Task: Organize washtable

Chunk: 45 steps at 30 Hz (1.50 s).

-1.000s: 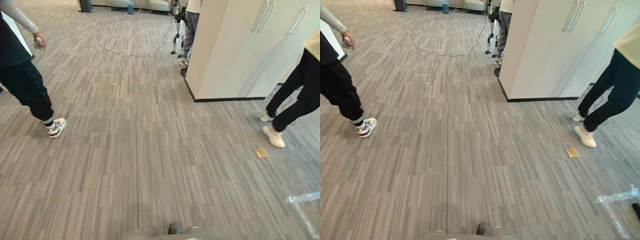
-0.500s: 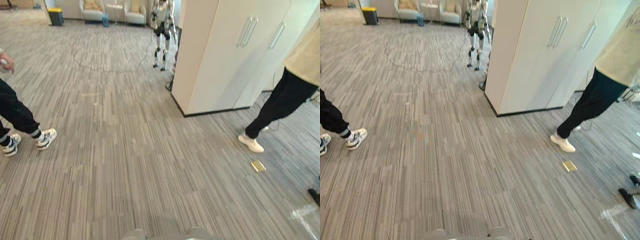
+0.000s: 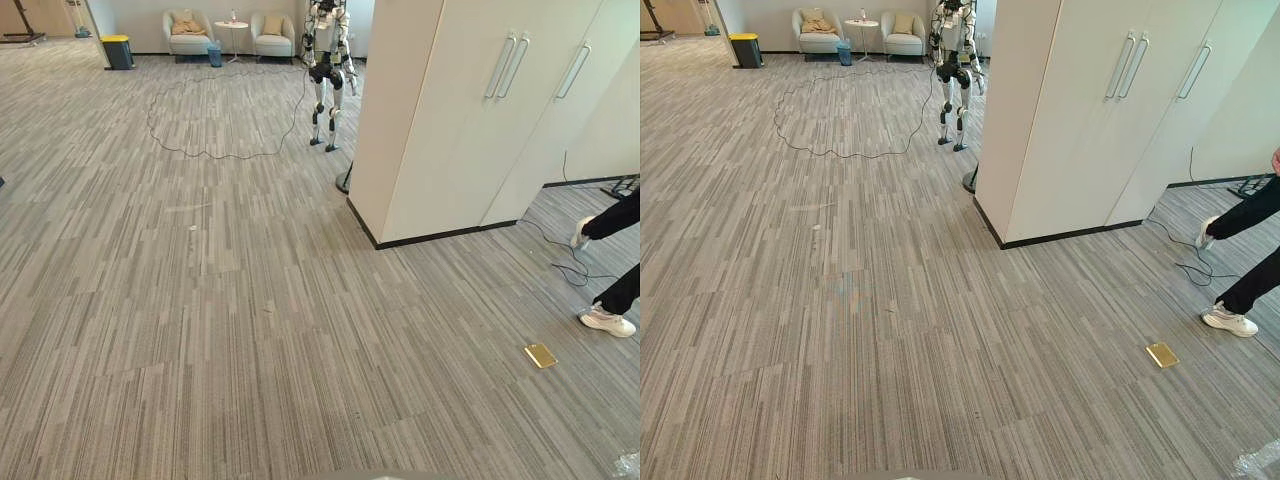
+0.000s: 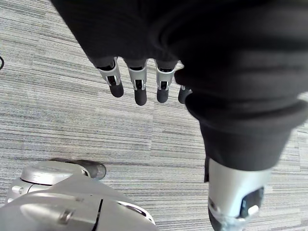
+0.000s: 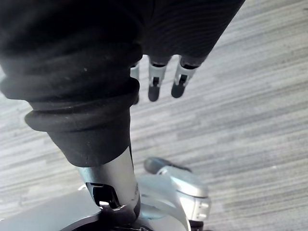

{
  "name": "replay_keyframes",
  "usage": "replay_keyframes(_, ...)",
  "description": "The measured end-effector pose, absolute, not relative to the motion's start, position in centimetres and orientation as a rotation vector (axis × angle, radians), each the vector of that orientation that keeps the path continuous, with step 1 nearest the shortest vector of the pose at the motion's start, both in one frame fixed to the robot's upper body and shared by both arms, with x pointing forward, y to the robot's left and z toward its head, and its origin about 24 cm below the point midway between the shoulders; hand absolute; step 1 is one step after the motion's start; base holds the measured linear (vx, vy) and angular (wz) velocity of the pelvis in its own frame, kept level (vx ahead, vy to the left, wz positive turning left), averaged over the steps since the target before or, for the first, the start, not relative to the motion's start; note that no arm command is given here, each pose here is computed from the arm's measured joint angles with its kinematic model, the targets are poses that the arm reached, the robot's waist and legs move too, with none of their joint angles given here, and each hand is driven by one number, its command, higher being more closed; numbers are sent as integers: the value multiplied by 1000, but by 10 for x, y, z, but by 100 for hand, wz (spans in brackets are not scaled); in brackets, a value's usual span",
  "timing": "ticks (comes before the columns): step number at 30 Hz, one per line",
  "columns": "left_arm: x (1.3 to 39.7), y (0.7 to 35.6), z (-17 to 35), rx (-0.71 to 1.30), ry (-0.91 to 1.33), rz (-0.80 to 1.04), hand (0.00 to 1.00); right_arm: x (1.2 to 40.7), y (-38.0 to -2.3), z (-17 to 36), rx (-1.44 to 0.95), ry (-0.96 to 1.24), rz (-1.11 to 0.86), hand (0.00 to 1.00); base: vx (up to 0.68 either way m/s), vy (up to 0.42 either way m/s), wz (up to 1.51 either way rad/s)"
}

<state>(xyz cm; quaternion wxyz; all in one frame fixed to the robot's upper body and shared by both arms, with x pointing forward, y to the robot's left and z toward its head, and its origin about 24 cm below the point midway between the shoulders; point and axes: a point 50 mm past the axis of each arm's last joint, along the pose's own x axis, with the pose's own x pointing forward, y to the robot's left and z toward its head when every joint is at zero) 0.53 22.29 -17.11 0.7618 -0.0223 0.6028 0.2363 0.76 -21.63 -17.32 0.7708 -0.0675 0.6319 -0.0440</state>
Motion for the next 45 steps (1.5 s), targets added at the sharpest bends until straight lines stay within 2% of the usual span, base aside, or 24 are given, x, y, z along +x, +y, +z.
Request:
replay_keyframes(8, 15, 222, -171, 8, 1293, 438, 0, 8, -217, -173, -133, 1364, -122, 0, -1, -1, 0)
replay_keyframes(15, 23, 219, -170, 48, 1257, 372, 0, 9, -221, -172, -73, 1346, -248, 0, -3, -9, -2)
replay_keyframes(21, 31, 216, -171, 25, 1242, 376, 0, 12, -223, -172, -53, 1335, -278, 0, 43, -14, 3)
replay_keyframes(26, 52, 219, -168, 27, 1181, 375, 0, 18, -221, -172, -35, 1312, -288, 0, -7, -33, 36)
replay_keyframes(29, 54, 225, -165, -40, 1135, 475, 0, 34, -221, -169, -40, 1251, -278, 0, -90, -50, 52)
replay_keyframes(31, 41, 224, -166, -101, 1147, 556, 0, 39, -220, -168, -83, 1233, -232, 0, -31, -30, 11)
replay_keyframes(37, 25, 226, -167, -90, 1191, 581, 0, 45, -223, -168, -93, 1230, -232, 0, 120, 136, 22)
replay_keyframes(39, 16, 218, -170, -108, 1229, 574, 0, 37, -234, -166, -104, 1238, -239, 0, 233, 373, -15)
replay_keyframes(42, -4, 222, -170, -118, 1275, 608, 0, 9, -230, -169, -26, 1304, -322, 0, 488, 478, -4)
replay_keyframes(45, 6, 233, -168, -98, 1249, 611, 0, 5, -221, -171, 60, 1302, -400, 0, 488, 322, 48)
